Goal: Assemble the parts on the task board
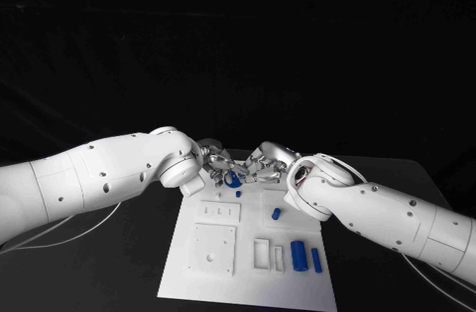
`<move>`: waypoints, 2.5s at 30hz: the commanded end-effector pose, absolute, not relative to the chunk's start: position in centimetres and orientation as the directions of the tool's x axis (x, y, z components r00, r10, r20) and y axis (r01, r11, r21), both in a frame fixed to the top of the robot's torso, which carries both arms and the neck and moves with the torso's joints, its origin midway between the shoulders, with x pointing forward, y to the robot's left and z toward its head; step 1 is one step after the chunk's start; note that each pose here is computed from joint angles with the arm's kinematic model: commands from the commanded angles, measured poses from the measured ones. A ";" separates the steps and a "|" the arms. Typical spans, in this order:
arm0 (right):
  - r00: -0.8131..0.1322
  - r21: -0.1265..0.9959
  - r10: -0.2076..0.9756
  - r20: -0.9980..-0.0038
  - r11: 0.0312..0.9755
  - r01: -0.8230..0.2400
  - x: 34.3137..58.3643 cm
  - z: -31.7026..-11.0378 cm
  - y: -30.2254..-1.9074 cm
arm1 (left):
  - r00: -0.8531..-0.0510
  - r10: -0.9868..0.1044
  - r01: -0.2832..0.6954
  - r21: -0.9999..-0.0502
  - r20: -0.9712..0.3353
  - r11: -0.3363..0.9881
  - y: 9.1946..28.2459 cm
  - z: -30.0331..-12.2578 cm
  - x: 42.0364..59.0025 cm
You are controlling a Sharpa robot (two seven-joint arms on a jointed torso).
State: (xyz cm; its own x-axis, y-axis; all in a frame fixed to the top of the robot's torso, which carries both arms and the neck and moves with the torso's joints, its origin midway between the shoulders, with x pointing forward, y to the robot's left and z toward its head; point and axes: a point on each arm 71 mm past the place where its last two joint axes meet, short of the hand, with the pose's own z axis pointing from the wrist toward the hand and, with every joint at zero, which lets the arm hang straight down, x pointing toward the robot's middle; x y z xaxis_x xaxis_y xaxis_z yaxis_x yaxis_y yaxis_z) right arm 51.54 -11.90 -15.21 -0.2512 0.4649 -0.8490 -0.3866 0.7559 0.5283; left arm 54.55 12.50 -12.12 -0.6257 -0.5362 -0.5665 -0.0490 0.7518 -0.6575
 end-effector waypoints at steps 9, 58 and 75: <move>-0.282 0.509 0.427 -0.859 0.767 -0.390 51.4 -15.8 -11.8 | -0.637 -0.542 -0.019 -0.692 -0.548 0.721 11.9 -11.7 54.3; -0.103 0.628 0.628 -0.771 0.724 -0.285 53.2 -13.2 -21.8 | -0.350 -0.510 0.075 -0.566 -0.786 0.821 15.8 -12.9 51.2; 0.014 0.687 0.714 -0.700 0.679 -0.258 56.2 -9.9 -23.2 | -0.385 -0.463 0.062 -0.523 -0.798 0.850 15.4 -16.8 49.3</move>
